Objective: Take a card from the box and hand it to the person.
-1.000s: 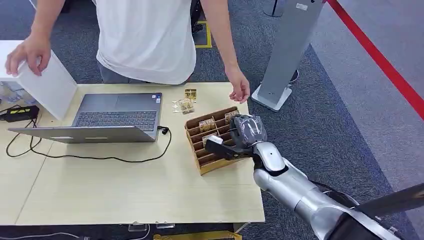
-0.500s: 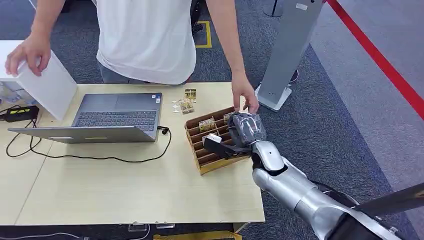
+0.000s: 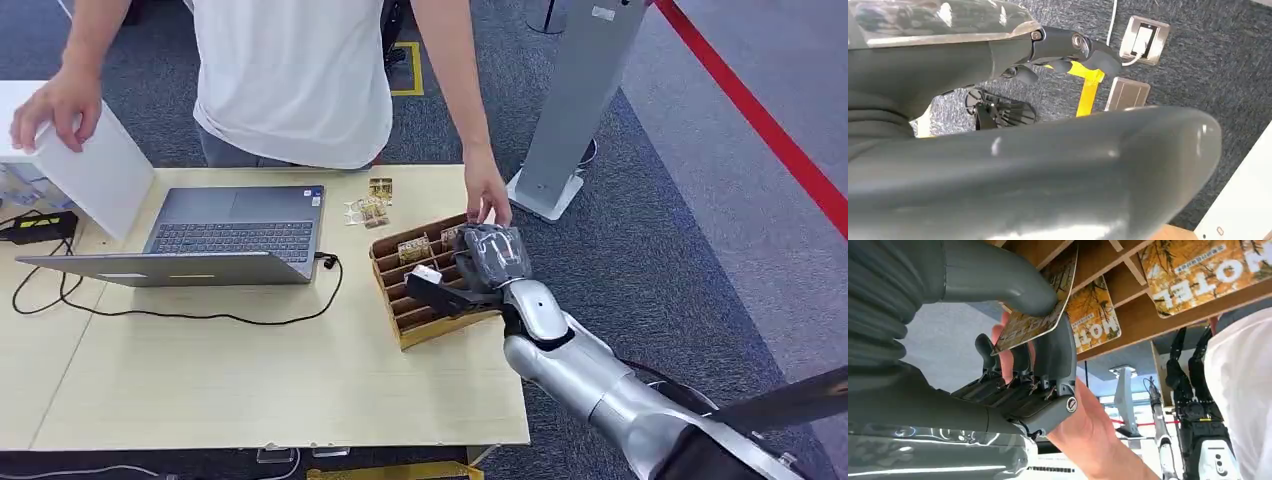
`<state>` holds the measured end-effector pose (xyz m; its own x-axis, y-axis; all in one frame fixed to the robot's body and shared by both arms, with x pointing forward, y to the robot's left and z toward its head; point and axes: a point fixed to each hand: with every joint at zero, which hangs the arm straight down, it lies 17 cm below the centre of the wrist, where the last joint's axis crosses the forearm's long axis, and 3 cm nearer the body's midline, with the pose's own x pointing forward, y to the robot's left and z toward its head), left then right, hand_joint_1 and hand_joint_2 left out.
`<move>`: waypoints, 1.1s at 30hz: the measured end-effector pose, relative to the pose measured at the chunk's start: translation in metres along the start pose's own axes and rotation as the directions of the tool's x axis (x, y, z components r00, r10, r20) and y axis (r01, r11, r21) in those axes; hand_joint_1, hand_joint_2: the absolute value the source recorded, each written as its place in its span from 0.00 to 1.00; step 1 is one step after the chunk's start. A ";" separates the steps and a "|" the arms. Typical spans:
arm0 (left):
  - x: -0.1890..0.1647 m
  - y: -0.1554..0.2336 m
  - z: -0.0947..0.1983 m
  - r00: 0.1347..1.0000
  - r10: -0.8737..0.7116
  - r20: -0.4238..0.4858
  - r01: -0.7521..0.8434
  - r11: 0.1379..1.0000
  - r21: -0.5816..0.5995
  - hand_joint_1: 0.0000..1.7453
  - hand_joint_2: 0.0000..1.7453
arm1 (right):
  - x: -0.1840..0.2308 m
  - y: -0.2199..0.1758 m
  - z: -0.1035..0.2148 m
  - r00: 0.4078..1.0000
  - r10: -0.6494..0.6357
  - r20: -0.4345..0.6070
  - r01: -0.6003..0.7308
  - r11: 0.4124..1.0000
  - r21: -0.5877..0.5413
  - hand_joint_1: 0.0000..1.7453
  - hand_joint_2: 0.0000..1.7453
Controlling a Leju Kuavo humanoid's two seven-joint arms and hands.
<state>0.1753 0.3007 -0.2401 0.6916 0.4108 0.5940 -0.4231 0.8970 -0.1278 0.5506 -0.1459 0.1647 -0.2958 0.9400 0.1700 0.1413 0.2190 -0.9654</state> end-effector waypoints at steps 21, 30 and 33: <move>-0.001 0.006 0.000 1.000 0.012 -0.009 -0.012 1.000 0.021 0.00 0.00 | 0.052 -0.146 0.015 0.990 -0.019 0.141 0.070 0.928 -0.365 0.75 1.00; -0.001 0.004 0.000 1.000 0.010 -0.008 -0.010 1.000 0.008 0.00 0.00 | 0.056 -0.148 0.027 0.986 -0.039 0.163 0.097 0.924 -0.369 0.62 1.00; -0.001 0.004 0.000 1.000 0.019 -0.010 -0.019 1.000 0.005 0.00 0.00 | 0.054 -0.146 0.028 0.986 -0.041 0.164 0.099 0.927 -0.363 0.61 1.00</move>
<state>0.1732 0.3036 -0.2411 0.6891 0.4295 0.5837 -0.4389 0.8883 -0.1355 0.4875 -0.1342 0.3088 -0.4522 0.8747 0.1744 0.4444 0.3905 -0.8062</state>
